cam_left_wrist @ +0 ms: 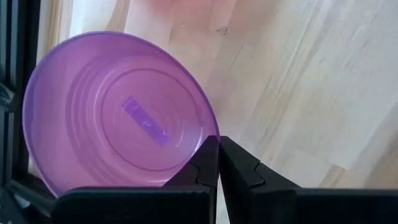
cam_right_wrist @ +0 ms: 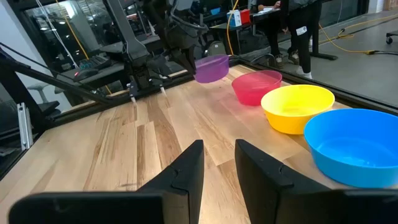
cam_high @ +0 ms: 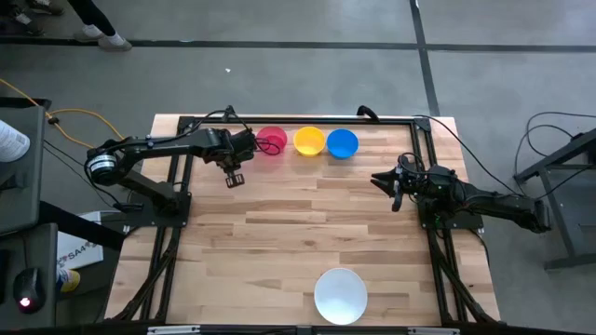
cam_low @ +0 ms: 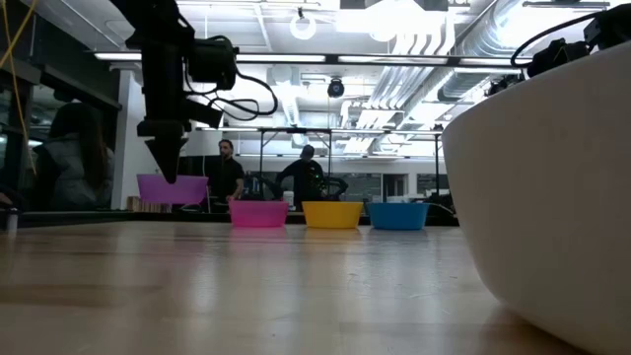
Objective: Nest bowls inside each other
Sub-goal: Stack the violet bowl on the white bowl
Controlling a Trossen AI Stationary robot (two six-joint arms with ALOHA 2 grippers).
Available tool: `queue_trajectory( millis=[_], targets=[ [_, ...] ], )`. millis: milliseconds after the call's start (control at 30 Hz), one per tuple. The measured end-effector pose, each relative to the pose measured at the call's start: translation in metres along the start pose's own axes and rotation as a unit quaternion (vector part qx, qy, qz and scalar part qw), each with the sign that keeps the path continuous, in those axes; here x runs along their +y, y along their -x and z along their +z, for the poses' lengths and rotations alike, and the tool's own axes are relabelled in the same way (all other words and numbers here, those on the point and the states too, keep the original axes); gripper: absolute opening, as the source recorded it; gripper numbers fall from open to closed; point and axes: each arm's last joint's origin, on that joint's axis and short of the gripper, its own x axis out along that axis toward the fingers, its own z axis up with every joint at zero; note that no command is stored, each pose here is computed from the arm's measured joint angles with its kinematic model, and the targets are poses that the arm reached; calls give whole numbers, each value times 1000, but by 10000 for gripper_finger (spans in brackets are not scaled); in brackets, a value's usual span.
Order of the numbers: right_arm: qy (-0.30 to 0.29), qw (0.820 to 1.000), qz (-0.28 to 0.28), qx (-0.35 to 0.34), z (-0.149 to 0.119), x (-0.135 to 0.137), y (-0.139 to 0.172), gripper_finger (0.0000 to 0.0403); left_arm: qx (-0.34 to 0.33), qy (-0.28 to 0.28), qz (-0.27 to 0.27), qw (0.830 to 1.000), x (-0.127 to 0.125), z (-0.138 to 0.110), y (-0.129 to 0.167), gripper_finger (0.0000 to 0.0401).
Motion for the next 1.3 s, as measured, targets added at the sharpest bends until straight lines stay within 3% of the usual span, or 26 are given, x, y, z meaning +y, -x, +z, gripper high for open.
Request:
queue_trajectory(
  millis=[200,533,767,900,1300],
  targets=[
    [0,1000,0,0,0,0,0,85,-11,-19,-9,1000,-17,5,12,1],
    [0,1000,0,0,0,0,0,85,-66,-90,-63,992,-73,12,49,0],
    [0,1000,0,0,0,0,0,85,-106,-169,-89,976,-113,7,74,0],
    [0,1000,0,0,0,0,0,85,-95,-209,-104,968,-136,10,79,0],
    [0,1000,1,-2,0,0,0,85,-95,-295,-124,943,-209,46,94,0]
  ],
)
